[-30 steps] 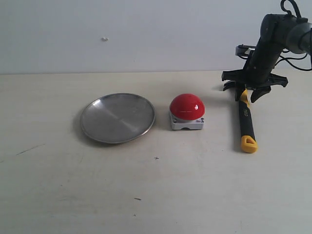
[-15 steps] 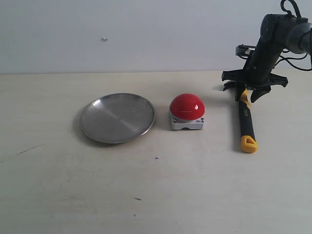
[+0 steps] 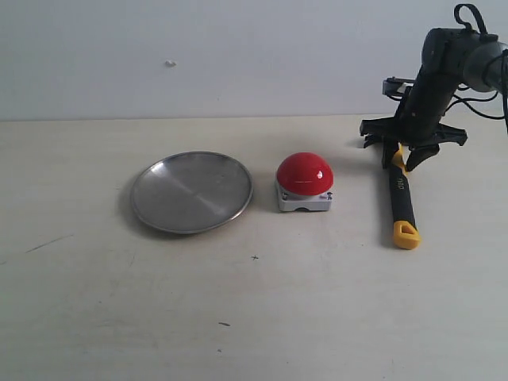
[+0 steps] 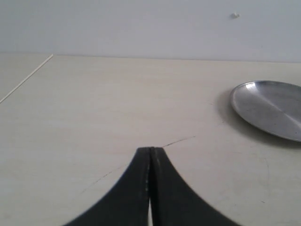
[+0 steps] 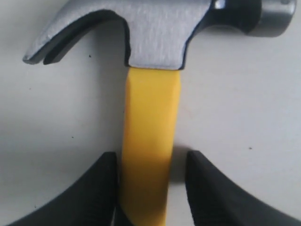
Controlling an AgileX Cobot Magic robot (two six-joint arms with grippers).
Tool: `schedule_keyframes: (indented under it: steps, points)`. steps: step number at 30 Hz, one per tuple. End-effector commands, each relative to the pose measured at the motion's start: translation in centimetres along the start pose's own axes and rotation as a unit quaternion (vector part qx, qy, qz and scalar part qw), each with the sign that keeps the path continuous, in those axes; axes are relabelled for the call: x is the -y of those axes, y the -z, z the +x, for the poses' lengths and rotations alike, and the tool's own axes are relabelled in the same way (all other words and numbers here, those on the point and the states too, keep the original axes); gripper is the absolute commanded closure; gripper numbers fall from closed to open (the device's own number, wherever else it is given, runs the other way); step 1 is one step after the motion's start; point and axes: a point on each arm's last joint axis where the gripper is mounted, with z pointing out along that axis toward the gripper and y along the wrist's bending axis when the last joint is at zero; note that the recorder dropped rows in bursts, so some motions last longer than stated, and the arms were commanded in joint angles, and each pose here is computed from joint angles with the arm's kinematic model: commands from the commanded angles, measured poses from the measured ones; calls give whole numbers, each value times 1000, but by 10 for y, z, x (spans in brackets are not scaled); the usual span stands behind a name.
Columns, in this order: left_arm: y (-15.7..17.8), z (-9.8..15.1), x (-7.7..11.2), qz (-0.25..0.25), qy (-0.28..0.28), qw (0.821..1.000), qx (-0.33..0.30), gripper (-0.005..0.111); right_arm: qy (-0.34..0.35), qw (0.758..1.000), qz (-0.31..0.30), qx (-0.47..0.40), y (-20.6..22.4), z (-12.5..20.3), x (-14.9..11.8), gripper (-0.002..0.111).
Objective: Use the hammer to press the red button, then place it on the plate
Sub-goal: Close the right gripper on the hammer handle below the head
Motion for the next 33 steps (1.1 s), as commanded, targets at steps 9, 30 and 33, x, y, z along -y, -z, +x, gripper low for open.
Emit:
schedule_keyframes:
  steps: [9, 30, 33]
  points:
    - [1, -1, 0, -1, 2, 1000, 5, 107, 15, 1000, 16, -1, -6, 0, 3, 108]
    - [1, -1, 0, -2, -4, 1000, 5, 107, 28, 997, 15, 75, 74, -9, -1, 108]
    - [1, -1, -1, -5, -28, 1000, 5, 107, 32, 997, 0, 72, 73, -8, -6, 108]
